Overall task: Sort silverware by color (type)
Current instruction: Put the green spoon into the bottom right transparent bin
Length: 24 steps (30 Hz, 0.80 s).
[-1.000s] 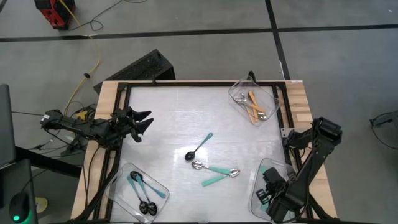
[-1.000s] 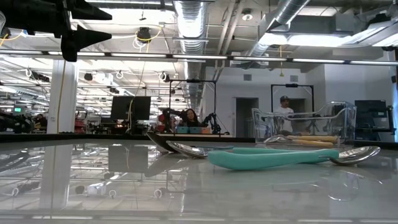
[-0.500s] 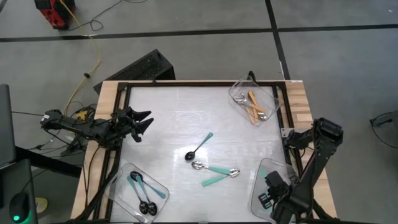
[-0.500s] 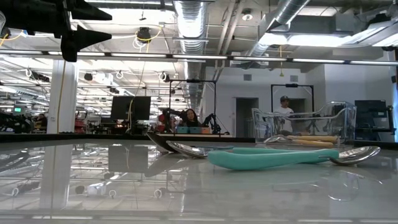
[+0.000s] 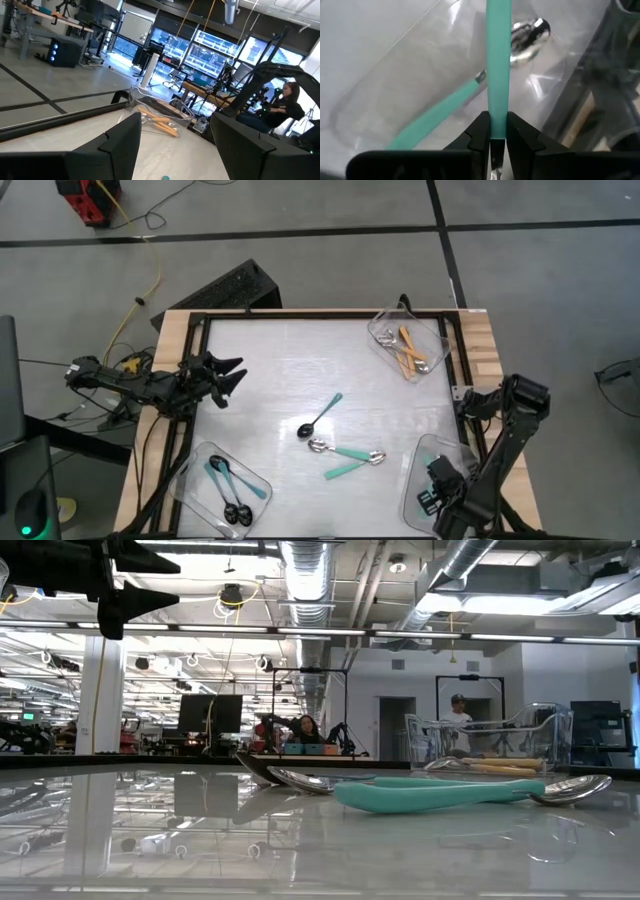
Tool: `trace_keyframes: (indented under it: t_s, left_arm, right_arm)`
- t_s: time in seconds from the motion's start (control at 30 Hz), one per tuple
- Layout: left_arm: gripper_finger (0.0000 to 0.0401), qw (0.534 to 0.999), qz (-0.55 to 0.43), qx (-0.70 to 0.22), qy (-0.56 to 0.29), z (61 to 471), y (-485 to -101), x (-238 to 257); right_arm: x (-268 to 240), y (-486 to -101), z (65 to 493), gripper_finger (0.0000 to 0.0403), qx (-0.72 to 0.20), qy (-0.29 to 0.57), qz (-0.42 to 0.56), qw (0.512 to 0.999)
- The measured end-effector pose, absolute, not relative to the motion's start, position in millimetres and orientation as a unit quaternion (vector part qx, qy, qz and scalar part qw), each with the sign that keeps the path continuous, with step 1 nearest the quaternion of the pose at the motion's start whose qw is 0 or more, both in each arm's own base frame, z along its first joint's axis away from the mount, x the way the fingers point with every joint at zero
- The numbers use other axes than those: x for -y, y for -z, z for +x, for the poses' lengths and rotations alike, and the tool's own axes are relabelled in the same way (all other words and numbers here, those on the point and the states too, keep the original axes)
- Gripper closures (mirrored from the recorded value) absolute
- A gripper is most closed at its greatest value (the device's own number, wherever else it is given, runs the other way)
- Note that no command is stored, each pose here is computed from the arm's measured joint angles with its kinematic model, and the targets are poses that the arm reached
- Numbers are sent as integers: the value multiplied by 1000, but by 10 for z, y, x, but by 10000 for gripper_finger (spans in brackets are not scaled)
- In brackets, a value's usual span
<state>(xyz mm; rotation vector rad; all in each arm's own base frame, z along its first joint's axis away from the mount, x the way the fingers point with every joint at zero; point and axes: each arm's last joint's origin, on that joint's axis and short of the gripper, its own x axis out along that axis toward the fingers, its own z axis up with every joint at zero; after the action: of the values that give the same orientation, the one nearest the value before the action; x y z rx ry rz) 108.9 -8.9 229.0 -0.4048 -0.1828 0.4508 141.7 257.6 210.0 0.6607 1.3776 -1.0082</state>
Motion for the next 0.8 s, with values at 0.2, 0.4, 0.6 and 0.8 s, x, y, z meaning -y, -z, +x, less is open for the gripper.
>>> trace_keyframes:
  t_s: [0.2, 0.4, 0.6, 0.8]
  left_arm:
    - [175, 948, -200, 92, -229, 1087, -2292, 84]
    - [175, 948, -200, 92, -229, 1087, -2292, 84]
    - [175, 948, -199, 91, -229, 1087, -2290, 84]
    - [175, 949, -198, 91, -229, 1087, -2290, 84]
  right_arm:
    - [-2647, -1997, 1438, 329, -600, 432, 287, 609]
    - [-2648, -2008, 1434, 329, -595, 427, 287, 618]
    - [-2665, -2003, 1431, 329, -595, 422, 291, 619]
    - [-2668, -2002, 1442, 329, -594, 421, 295, 619]
